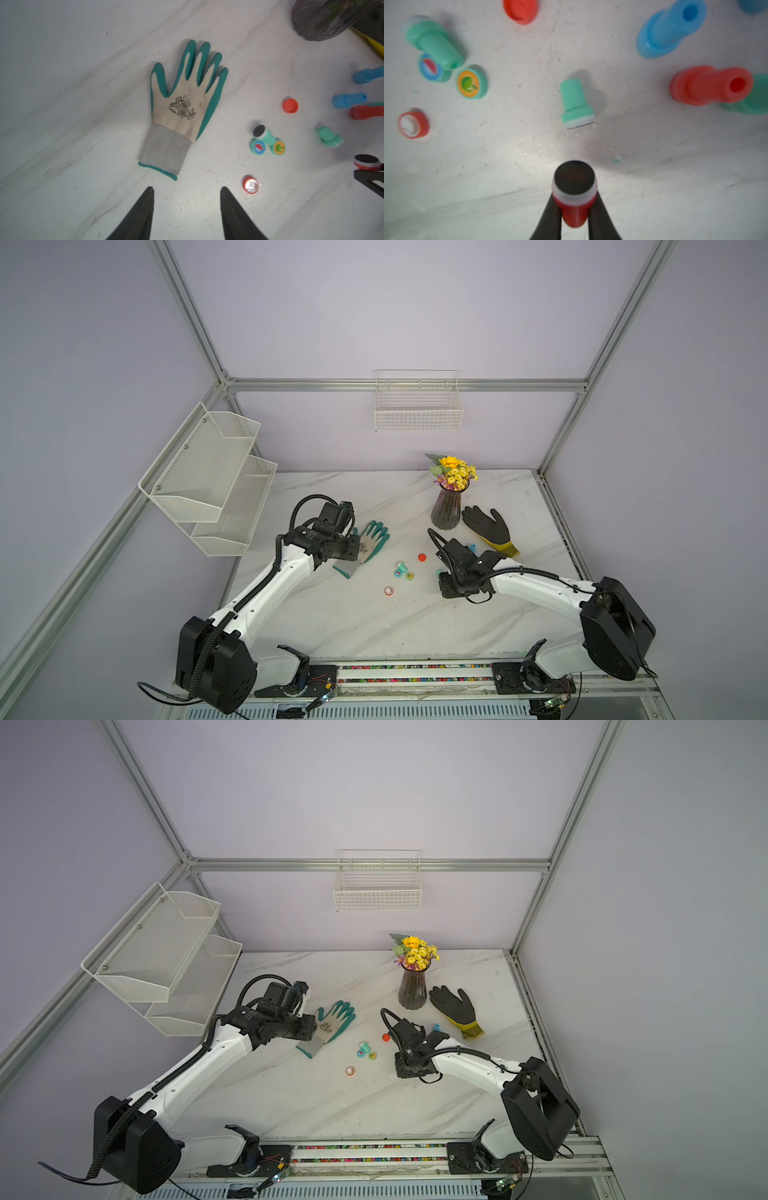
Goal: Close the stamp cap
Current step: Pick up the stamp from the center of the board.
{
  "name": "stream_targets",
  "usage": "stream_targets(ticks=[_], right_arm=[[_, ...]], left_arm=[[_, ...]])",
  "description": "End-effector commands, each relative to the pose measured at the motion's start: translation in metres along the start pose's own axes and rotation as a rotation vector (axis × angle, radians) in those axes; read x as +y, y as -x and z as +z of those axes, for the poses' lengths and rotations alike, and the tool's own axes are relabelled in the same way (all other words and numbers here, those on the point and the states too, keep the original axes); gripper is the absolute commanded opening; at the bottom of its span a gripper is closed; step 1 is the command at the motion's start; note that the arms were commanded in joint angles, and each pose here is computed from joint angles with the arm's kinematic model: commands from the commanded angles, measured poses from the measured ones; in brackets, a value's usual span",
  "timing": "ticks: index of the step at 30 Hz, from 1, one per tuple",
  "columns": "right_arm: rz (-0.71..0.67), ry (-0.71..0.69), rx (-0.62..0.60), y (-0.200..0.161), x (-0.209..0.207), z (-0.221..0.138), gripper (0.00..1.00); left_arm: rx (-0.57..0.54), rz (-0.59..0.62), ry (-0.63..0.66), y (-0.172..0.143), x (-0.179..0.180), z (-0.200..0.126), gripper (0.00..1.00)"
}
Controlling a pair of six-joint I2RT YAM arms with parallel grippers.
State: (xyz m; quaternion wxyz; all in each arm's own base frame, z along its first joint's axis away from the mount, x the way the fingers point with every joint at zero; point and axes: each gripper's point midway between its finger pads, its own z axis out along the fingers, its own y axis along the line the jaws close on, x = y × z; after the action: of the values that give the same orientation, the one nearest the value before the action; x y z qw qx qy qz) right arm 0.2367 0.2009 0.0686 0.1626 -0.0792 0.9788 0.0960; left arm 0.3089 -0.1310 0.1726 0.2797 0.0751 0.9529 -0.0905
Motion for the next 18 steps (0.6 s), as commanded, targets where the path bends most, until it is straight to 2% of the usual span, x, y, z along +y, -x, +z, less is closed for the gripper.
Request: stream_targets(ticks=[1,3,6,11,15,18], right_arm=[[-0.232,0.183,-0.144,0.024,0.036,-0.025,0.07],[-0.341,0.242,-0.221,0.033,0.049,-0.037,0.05],[-0.473,0.323,-0.347,0.043,0.065,-0.059,0.04],[-0.741,0.429,-0.566,0.045,0.086,-0.096,0.04],[-0.874,0.439,-0.686,0.043,0.091,-0.113,0.03],[-0.904,0.437,-0.724,0.045,0.092,-0.12,0.01]], left_arm=[[-0.085,-0.069,-0.268,0.026,-0.056,-0.035,0.53],[-0.076,-0.089,-0.371,0.028,-0.08,-0.046,0.54],[-0.069,-0.107,-0.459,0.03,-0.112,-0.059,0.55],[-0.018,-0.052,-0.631,0.02,-0.179,-0.076,0.56],[0.011,-0.02,-0.674,0.015,-0.206,-0.082,0.56],[0.022,-0.02,-0.683,0.013,-0.214,-0.085,0.56]])
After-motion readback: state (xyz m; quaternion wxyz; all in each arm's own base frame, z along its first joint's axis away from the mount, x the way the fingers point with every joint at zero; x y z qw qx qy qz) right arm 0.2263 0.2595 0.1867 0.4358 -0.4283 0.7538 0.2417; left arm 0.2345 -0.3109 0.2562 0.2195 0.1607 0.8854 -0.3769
